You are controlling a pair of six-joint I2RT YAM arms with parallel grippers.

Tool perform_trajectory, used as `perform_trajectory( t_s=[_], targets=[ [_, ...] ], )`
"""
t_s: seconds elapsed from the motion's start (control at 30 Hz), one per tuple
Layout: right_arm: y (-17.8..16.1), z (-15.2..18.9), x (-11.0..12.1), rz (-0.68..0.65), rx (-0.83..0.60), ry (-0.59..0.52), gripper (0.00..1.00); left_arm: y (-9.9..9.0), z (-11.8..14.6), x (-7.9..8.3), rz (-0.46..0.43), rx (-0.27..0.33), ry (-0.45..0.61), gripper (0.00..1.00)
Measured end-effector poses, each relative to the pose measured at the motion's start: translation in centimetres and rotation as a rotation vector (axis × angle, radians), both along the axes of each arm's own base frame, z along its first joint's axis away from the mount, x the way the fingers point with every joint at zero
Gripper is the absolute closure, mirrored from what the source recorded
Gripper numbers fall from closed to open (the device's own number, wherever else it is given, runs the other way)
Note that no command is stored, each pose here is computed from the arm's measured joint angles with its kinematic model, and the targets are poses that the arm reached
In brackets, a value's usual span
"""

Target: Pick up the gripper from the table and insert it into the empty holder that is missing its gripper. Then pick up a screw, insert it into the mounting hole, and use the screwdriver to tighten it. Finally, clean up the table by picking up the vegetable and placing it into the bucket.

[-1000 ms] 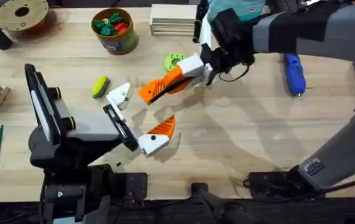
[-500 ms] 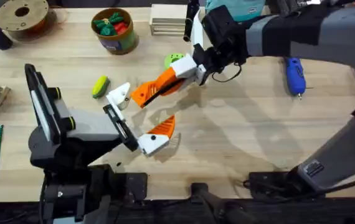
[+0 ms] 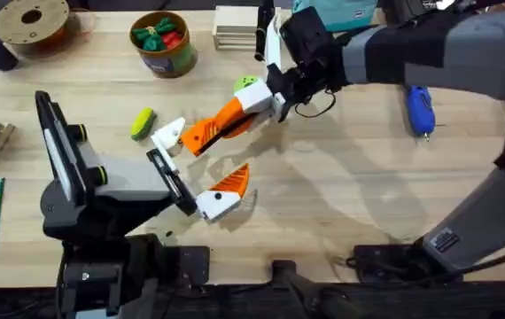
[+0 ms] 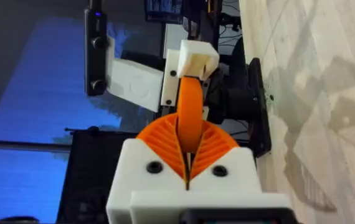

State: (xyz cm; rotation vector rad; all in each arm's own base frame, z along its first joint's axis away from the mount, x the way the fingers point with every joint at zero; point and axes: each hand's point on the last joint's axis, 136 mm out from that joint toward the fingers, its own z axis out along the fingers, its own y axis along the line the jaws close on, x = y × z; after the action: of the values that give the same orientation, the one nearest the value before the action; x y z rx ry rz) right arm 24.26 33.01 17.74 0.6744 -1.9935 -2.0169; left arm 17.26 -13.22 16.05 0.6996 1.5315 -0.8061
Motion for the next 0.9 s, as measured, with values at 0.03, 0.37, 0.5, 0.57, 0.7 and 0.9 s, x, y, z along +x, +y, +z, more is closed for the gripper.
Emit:
perform_trajectory(
  t_s=[0.03,0.37,0.5,0.57,0.7,0.9],
  targets=[
    [0.1,0.0,0.0,0.0,0.001,-0.001,0.993,0.0,0.0,0.0,0.0,0.0,0.0,0.015],
    [0.3,-0.3,0.1,-0.005,-0.033,0.032,0.993,0.0,0.0,0.0,0.0,0.0,0.0,0.015],
    [0.3,-1.2,0.3,-0.006,-0.053,0.069,0.994,0.0,0.0,0.0,0.001,0.0,0.0,0.015],
    [0.3,-1.4,0.3,-0.006,-0.06,0.08,0.994,0.0,0.0,0.0,0.001,0.0,0.0,0.016],
    [0.4,-1.4,0.4,-0.007,-0.055,0.074,0.994,0.0,0.0,0.0,0.002,0.0,0.0,0.015],
    [0.7,-0.8,0.7,0.001,-0.027,0.051,0.994,0.1,0.0,0.1,0.008,0.001,-0.001,0.015]
  ],
)
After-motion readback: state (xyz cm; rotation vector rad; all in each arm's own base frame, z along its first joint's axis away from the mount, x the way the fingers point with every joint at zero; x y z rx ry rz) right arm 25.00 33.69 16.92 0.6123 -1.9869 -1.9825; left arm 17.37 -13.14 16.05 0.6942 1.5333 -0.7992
